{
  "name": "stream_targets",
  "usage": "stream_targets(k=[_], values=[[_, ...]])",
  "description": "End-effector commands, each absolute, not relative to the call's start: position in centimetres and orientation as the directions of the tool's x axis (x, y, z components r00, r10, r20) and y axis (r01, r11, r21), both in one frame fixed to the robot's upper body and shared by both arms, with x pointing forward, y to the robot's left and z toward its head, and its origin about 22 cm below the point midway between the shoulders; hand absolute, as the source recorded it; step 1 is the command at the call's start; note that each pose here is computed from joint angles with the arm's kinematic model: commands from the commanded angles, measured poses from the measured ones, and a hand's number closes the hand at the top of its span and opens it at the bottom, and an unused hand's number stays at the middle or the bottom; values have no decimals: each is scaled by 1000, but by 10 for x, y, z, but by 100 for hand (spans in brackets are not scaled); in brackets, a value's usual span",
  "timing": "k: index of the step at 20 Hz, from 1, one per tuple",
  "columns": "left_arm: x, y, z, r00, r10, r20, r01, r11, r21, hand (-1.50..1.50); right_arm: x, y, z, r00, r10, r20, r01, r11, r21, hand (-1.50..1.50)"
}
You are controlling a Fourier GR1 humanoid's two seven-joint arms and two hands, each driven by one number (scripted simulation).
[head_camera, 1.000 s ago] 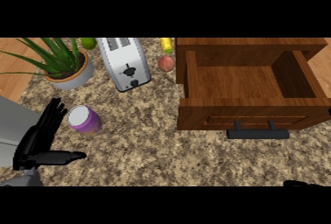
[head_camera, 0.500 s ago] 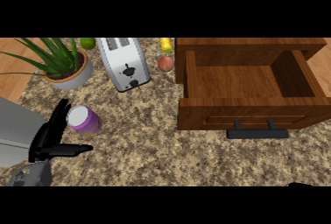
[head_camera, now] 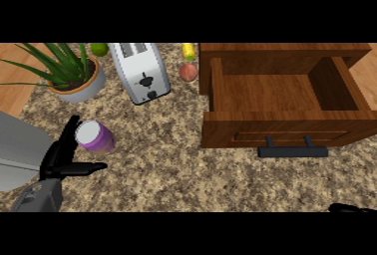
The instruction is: Pick up the can, place it into the drawer and close the drawer
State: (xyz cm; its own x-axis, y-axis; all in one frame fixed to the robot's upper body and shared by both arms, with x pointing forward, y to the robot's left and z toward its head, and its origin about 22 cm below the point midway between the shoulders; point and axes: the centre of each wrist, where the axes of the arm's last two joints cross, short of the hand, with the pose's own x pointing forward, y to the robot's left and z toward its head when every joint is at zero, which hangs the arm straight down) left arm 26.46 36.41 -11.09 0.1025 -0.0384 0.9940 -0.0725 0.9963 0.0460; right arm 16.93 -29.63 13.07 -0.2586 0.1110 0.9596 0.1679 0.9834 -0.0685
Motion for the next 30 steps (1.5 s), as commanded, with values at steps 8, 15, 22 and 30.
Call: stream_targets(k=[8,15,22,30], values=[[289,352,-112,59,-42,997,-65,997,46,-150,178,-309,131,-261,109,959,150,986,-72,-150],[291,350,-112,93,-11,996,73,997,4,-150,170,-300,135,-278,124,953,159,984,-81,-150],[307,330,-107,45,59,997,137,988,-65,150,184,-298,132,-272,121,955,155,985,-81,-150],[325,311,-97,-1,97,995,199,975,-95,150,162,-297,132,-286,146,947,194,977,-93,-150]])
